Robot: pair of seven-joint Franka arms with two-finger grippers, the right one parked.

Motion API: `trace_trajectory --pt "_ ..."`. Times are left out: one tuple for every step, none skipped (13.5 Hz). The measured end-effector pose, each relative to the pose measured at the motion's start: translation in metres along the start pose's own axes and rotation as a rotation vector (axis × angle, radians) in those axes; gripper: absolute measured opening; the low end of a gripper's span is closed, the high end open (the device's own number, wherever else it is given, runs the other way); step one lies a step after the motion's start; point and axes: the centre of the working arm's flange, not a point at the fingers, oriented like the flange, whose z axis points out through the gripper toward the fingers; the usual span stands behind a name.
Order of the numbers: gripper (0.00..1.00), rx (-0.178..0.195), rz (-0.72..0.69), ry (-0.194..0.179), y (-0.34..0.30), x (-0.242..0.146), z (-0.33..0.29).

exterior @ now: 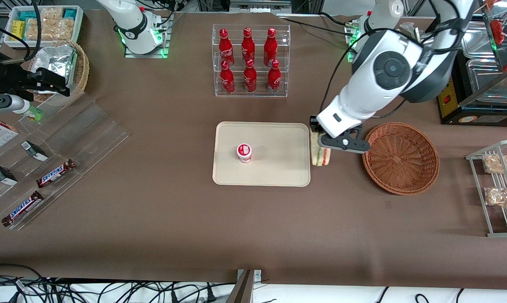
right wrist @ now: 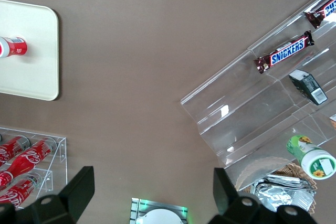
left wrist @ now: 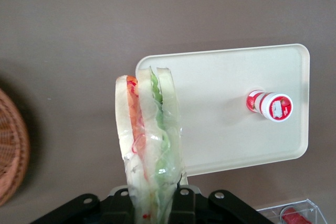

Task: Place sandwich from basket to tray
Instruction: 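Lower the sandwich onto the tray beside the red cup and open the left gripper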

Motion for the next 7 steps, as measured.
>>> trace_trajectory --pt "0.19 0.003 -0.006 0.004 0.009 -0.004 0.018" --pt "0.19 0.018 -0.012 0.011 0.017 -0.009 0.038" --pt "0.19 0.036 -0.013 0.018 0.026 -0.014 0.057" --pt "0.19 0.051 -0.011 0.022 0.033 -0.019 0.075" --pt "0.19 0.064 -0.008 0.024 0.040 -0.023 0.092" --pt "0.19 0.072 -0.005 0.026 0.046 -0.025 0.107" --pt "0.19 0.077 -0.002 0.030 0.051 -0.026 0.121"
